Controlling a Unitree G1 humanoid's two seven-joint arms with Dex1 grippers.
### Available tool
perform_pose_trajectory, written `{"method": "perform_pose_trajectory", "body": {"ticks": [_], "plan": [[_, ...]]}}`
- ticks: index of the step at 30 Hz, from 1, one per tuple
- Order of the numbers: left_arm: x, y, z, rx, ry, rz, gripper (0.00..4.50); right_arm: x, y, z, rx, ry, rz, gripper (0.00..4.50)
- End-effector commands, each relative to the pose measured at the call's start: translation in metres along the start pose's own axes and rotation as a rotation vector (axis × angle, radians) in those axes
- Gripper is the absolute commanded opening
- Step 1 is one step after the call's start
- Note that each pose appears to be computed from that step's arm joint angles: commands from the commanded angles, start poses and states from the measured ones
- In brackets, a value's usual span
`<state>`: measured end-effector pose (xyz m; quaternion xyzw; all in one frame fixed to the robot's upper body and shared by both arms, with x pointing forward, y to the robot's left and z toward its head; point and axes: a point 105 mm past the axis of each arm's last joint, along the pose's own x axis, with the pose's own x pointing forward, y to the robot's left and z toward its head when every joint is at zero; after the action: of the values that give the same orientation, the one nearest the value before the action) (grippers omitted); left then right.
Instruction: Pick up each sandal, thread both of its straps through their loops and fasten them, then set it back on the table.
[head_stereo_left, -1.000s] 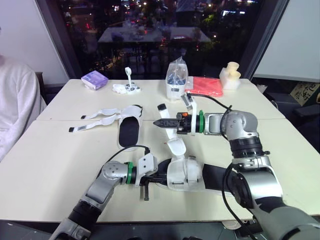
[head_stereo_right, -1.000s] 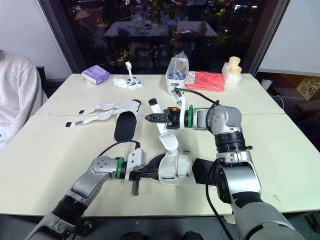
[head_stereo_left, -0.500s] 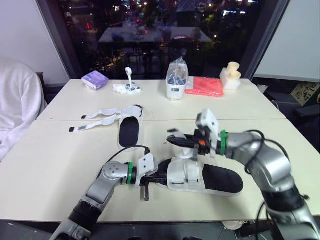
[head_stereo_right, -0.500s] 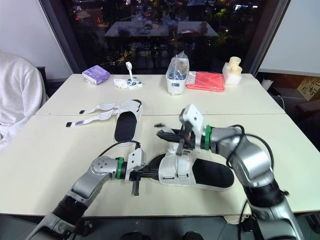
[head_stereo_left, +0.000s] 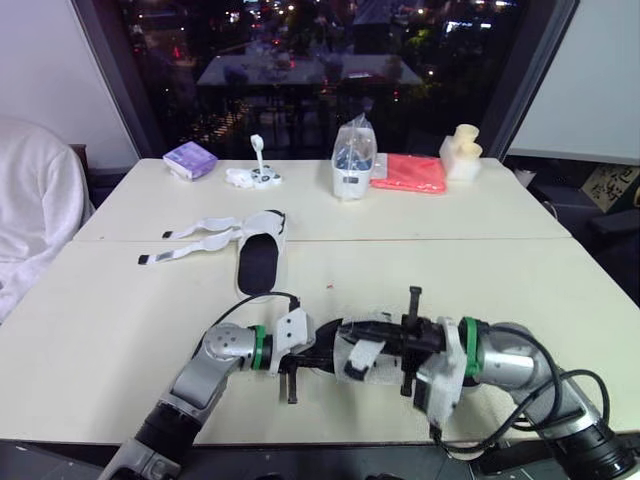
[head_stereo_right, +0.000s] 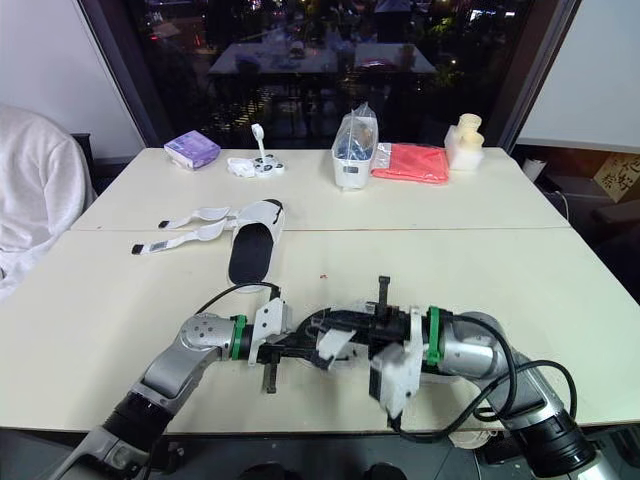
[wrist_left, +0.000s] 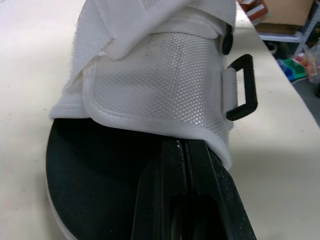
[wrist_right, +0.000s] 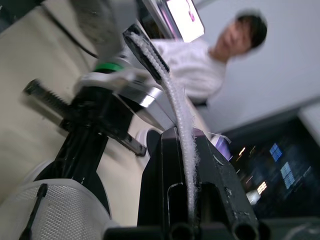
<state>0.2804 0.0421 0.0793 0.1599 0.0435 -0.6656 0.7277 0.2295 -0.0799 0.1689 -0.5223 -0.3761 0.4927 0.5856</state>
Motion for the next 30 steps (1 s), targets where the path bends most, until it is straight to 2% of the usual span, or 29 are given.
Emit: {"method": "perform_pose_trajectory", "body": {"ticks": [1,9,13,17,19,24,30], "plan": [[0.005,-0.013,-0.015,-0.051,0.049,-0.06,0.0,0.002,-0.009,0.02,-0.122,-0.103,-0.087,0.02],[0.005,-0.011,-0.014,-0.05,0.05,-0.054,0.0,0.005,0.012,0.03,-0.206,-0.162,-0.05,0.02],[0.005,-0.009,-0.013,-0.049,0.051,-0.052,0.0,0.01,0.02,0.03,-0.222,-0.188,-0.025,1.37],[0.005,-0.008,-0.013,-0.047,0.052,-0.051,0.0,0.009,0.03,0.029,-0.199,-0.187,0.068,3.58],[0.005,-0.008,-0.013,-0.047,0.052,-0.051,0.0,0.003,0.04,0.029,-0.174,-0.174,0.14,4.46],[0.006,-0.009,-0.013,-0.049,0.048,-0.049,0.0,-0.036,0.058,0.018,-0.1,-0.099,0.31,4.46],[0.009,-0.008,-0.012,-0.043,0.04,-0.04,0.0,-0.074,0.055,-0.002,-0.015,0.069,0.353,4.46]]}}
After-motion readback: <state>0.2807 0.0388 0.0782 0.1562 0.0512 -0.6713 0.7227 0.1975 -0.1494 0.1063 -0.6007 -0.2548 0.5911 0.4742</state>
